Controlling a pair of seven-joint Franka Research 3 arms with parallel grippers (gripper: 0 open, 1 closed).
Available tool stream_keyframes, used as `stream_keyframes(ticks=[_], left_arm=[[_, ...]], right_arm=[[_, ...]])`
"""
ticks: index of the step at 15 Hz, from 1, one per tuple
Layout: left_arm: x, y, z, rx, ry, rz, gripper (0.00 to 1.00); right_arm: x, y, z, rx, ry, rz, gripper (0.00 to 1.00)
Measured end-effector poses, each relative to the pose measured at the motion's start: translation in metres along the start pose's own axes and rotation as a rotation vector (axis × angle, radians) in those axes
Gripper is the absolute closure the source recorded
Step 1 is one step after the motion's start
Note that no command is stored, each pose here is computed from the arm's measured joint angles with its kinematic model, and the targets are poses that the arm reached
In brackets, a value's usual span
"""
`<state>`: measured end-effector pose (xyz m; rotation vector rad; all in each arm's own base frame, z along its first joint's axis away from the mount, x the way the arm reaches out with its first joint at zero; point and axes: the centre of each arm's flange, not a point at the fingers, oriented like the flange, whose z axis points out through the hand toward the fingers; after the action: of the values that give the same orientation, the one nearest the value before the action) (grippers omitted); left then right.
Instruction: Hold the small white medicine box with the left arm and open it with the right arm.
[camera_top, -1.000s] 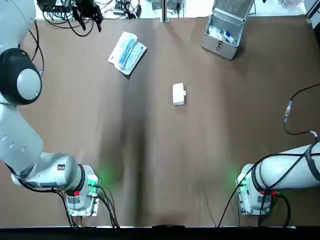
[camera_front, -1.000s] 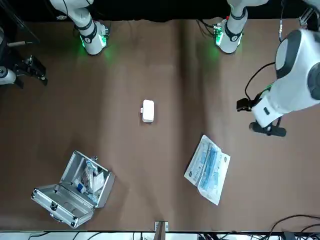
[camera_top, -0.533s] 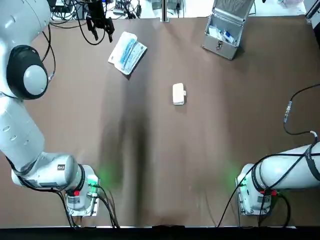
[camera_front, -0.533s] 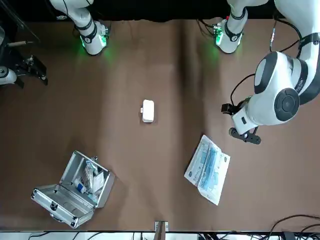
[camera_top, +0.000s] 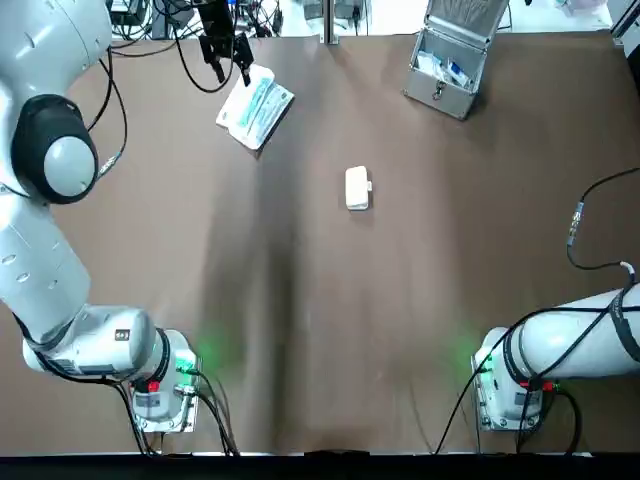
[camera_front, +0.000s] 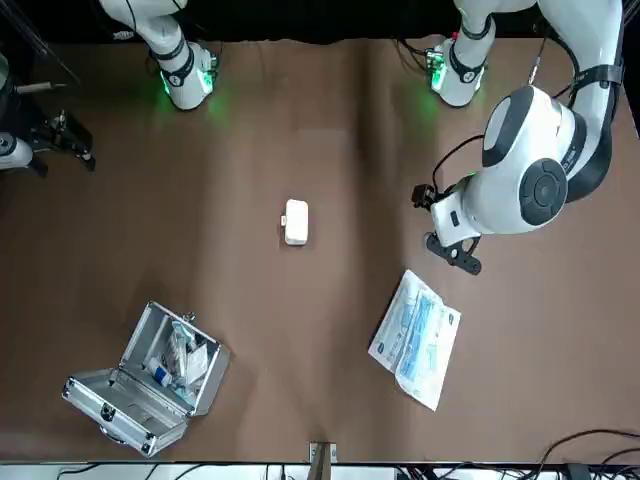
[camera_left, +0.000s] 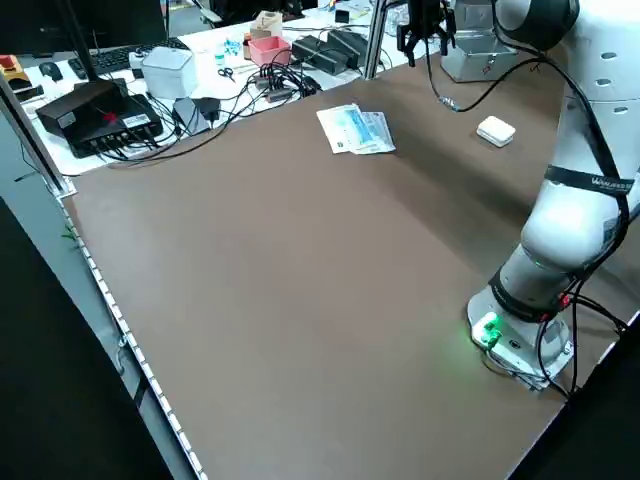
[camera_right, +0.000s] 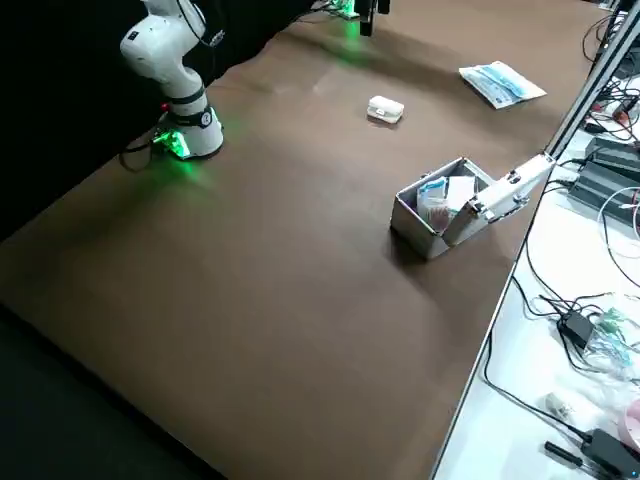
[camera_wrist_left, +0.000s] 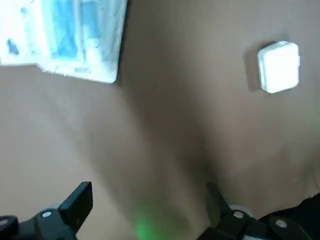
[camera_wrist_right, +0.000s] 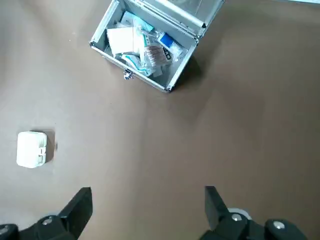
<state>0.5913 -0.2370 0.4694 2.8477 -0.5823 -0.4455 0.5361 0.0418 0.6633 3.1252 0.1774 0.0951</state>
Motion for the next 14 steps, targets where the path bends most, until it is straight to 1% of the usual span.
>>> stream_keyframes(ticks=[1,2,6,9,10,14], left_arm=[[0.003,0.001,0.001,-0.015,0.008,0.047,0.00],[0.014,-0.001,0.006,-0.067,0.034,0.156,0.00],[0.042,-0.009,0.026,-0.152,0.119,0.337,0.00],[0.058,-0.004,0.043,-0.239,0.165,0.402,0.00],[0.061,0.001,0.045,-0.251,0.179,0.418,0.00],[0.071,0.014,0.049,-0.256,0.227,0.456,0.00]], right_arm=[[0.000,0.000,0.000,0.000,0.000,0.000,0.01],[0.000,0.000,0.000,0.000,0.001,0.000,0.01],[0.000,0.000,0.000,0.000,0.001,0.000,0.01],[0.000,0.000,0.000,0.000,0.001,0.000,0.01],[0.000,0.000,0.000,0.000,0.001,0.000,0.01],[0.000,0.000,0.000,0.000,0.000,0.000,0.01]])
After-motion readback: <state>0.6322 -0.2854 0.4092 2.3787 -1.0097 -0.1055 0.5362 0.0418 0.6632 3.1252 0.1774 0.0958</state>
